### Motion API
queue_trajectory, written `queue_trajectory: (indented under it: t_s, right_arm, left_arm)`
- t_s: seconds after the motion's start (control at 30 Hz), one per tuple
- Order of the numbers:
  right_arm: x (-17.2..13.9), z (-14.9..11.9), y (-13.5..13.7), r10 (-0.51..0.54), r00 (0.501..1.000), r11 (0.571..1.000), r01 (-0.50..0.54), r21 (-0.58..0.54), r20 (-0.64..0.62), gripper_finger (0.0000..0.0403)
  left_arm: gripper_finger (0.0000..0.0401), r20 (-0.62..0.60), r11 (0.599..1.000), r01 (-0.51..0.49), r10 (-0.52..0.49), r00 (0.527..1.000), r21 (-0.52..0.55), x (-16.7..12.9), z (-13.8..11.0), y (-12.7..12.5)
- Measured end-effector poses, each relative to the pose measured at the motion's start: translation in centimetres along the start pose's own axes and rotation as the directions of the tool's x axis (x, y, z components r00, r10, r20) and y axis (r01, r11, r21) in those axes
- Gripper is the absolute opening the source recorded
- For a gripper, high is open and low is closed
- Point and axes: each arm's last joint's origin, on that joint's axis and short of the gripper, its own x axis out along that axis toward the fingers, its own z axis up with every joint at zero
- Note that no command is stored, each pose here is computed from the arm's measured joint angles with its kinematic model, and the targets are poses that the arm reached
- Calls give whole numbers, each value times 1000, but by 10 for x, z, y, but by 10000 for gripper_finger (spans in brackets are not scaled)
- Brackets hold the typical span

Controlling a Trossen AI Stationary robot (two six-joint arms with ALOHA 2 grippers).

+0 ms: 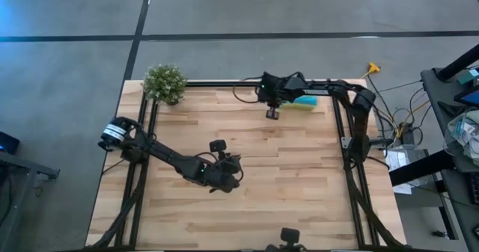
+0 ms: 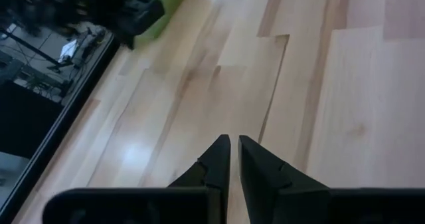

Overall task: Roll microfiber towels into tight, uniform cylinder then place into a basket
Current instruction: Adjust the yellow bin, then return to home position

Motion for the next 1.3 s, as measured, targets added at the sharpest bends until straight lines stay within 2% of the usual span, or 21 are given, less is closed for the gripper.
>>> queue_trajectory:
  t_s: [0.07,0.23,0.5,0.7,0.9,1.3]
  right_arm:
    - [2,-8,1,12,996,1000,-12,6,-83,9]
    - [-12,-20,1,14,996,1000,-12,17,-93,9]
    - [-16,-59,2,25,988,997,-15,72,-153,9]
    - [-17,-84,-13,-78,987,990,93,106,-141,9]
    - [-19,-92,-24,-131,988,982,140,129,-77,9]
    - [-20,-89,-28,-151,986,979,159,129,-68,9]
  left_arm:
    - [15,-3,1000,5,-5,1000,2,0,-2,0]
    - [15,-16,1000,4,-4,1000,-10,1,-8,0]
    - [15,-18,999,2,-3,1000,-32,2,-9,0]
    - [15,-17,999,2,-3,1000,-33,2,-9,0]
    - [15,-16,999,3,-3,1000,-35,2,-9,0]
    - [15,-13,999,3,-3,1000,-35,2,-9,0]
